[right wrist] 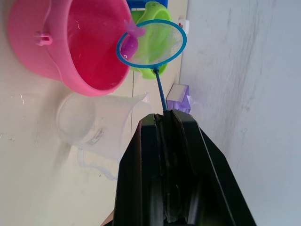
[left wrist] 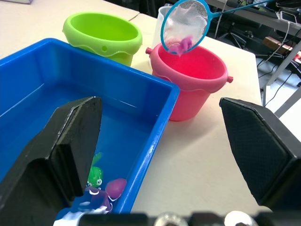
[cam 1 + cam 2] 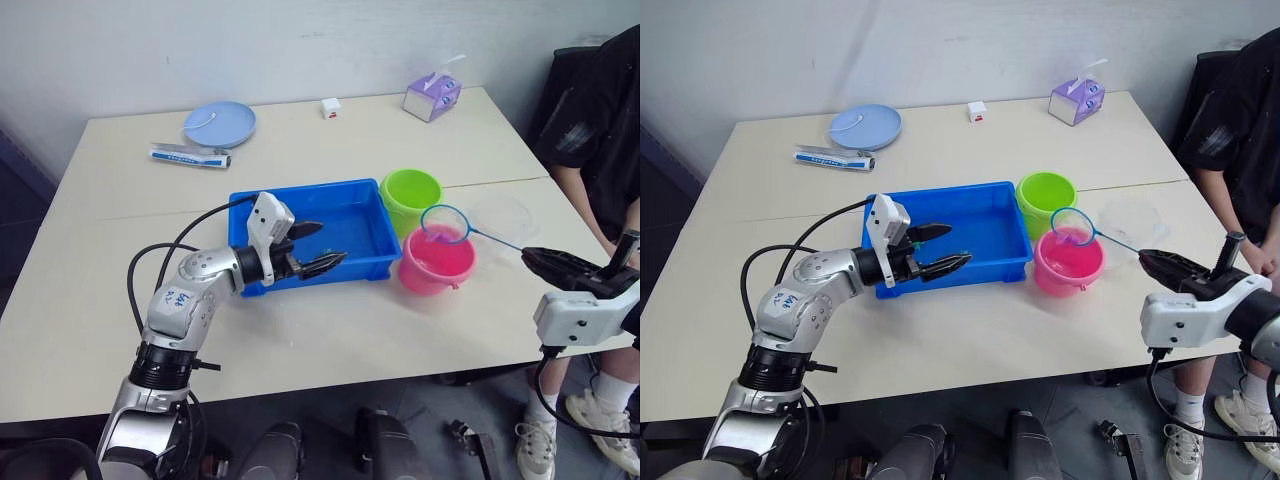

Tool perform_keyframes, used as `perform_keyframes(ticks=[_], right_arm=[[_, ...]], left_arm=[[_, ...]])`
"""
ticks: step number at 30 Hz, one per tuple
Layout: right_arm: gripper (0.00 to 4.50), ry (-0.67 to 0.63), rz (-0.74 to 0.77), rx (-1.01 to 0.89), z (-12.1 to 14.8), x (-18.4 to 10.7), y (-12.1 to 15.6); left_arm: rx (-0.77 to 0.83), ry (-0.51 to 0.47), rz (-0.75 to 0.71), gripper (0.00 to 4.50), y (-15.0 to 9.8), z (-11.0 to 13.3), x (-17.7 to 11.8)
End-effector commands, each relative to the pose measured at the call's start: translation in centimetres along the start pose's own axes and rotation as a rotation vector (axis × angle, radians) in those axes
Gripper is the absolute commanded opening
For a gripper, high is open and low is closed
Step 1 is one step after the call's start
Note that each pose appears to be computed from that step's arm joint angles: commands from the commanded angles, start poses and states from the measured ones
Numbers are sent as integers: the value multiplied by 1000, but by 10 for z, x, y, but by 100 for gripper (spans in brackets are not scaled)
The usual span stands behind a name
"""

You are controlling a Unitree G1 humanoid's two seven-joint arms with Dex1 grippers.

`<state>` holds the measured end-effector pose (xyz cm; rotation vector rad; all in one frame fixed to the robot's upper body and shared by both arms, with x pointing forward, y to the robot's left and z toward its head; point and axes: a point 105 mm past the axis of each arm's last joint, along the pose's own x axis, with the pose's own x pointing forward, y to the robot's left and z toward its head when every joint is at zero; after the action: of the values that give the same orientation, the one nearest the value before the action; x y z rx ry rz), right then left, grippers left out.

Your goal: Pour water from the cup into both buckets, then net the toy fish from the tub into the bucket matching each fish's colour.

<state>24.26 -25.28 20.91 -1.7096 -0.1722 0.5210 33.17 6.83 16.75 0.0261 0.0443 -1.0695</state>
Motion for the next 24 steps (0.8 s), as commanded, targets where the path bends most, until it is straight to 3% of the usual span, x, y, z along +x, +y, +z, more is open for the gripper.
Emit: perform_keyframes(ticks=[1, 8, 15, 20, 24], right_arm=[[76, 18, -43, -89, -6, -9, -9], [76, 34, -119, -109, -12, -8, -29], [76, -79, -289, 213, 9, 13, -88], [76, -214, -195, 437, 31, 43, -102], [76, -316, -81, 479, 47, 67, -105]], left_arm=[[41, -42, -2, 430, -3, 11, -2], [40, -42, -2, 430, -2, 10, -2], [41, -37, 25, 430, 1, 8, -8], [50, 11, 183, 430, 14, 1, -19], [16, 26, 320, 430, 13, -6, -37]])
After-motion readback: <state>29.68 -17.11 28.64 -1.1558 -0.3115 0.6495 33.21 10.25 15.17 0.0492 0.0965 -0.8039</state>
